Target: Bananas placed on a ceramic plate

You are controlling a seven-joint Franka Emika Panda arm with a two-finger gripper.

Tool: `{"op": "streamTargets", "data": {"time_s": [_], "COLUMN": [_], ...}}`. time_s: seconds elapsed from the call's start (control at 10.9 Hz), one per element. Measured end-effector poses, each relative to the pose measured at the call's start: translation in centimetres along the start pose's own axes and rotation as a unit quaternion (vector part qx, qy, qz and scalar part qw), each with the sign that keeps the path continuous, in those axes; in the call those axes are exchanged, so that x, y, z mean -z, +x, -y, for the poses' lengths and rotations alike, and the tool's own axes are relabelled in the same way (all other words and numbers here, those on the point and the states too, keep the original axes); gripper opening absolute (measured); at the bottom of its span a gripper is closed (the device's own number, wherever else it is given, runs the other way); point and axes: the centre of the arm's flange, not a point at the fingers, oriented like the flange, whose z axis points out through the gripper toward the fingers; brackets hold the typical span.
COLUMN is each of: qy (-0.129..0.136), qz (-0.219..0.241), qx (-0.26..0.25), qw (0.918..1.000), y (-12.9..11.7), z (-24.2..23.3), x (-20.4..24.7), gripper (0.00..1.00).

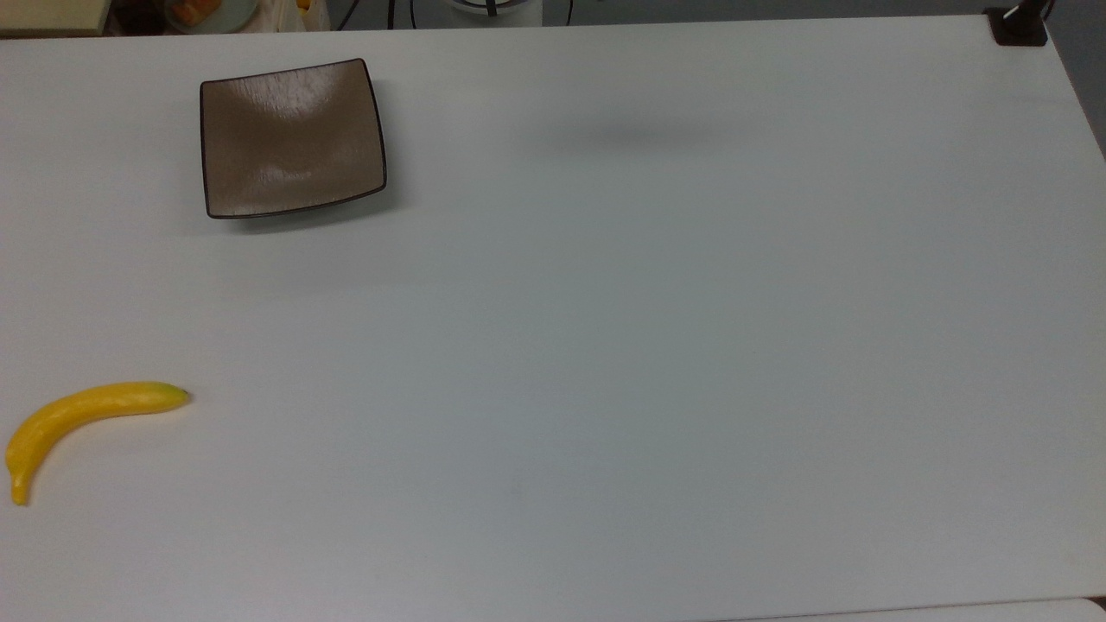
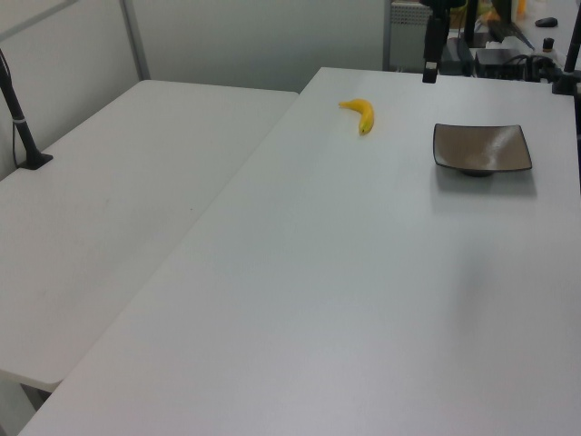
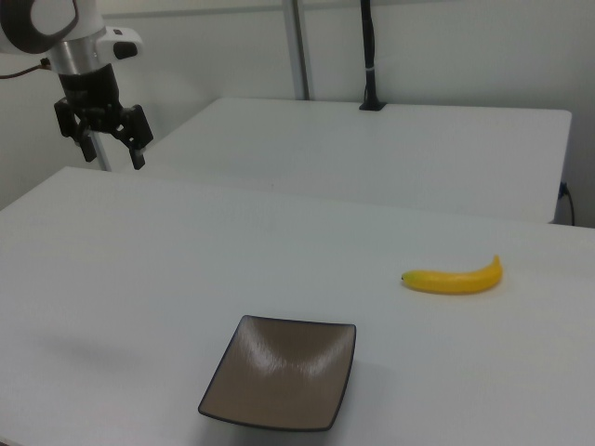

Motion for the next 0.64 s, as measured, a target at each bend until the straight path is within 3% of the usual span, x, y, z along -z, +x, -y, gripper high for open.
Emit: {"op": "streamTargets", "data": {"time_s": [0.64], "qy": [0.000], "qz": [0.000], "qx": [0.002], "qw": [1.0000], "y": [0.01], "z": [-0.63], "x": [0.05], "gripper": [1.00]}}
